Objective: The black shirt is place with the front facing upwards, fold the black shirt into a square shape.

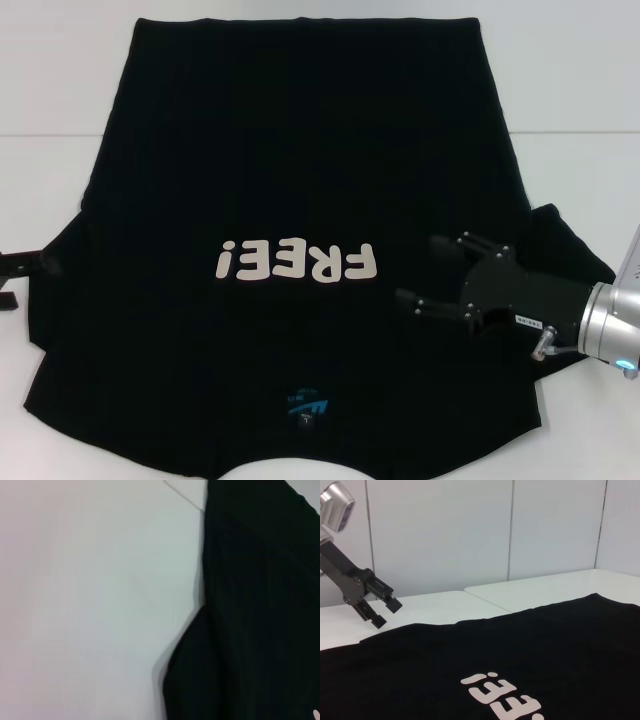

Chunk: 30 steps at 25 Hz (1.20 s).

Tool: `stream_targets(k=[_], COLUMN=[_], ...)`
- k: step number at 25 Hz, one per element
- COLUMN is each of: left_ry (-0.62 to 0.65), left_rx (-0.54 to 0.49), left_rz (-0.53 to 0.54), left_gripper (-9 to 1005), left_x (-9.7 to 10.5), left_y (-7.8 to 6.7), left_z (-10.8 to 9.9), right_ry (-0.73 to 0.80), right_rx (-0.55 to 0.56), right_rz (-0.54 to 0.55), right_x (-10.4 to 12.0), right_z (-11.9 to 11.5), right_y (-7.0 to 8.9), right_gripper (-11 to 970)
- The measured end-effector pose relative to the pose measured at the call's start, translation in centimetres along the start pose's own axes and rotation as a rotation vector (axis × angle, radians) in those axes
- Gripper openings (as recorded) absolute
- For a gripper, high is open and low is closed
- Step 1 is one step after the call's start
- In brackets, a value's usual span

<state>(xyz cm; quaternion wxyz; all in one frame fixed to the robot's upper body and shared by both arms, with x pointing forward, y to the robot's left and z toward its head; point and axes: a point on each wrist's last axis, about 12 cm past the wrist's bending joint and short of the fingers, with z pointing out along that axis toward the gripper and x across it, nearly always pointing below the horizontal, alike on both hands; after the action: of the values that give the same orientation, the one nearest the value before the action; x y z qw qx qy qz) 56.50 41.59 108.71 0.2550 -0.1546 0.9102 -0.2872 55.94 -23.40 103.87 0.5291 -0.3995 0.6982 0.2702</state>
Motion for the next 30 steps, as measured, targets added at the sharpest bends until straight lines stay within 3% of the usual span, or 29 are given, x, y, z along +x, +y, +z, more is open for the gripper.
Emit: stream_targets(k=[30], left_ry=[0.047], left_rx=[0.029], left_rz=[-0.027], left_gripper=[948], left_x=[1.2], left_y=[-0.6], left_z=[1.5], right_ry=[-0.013], right_rx=[-0.012], right_rz=[-0.002], right_x=[-0.2], right_z=[0.0], right_y=[0.1], right_gripper=[928])
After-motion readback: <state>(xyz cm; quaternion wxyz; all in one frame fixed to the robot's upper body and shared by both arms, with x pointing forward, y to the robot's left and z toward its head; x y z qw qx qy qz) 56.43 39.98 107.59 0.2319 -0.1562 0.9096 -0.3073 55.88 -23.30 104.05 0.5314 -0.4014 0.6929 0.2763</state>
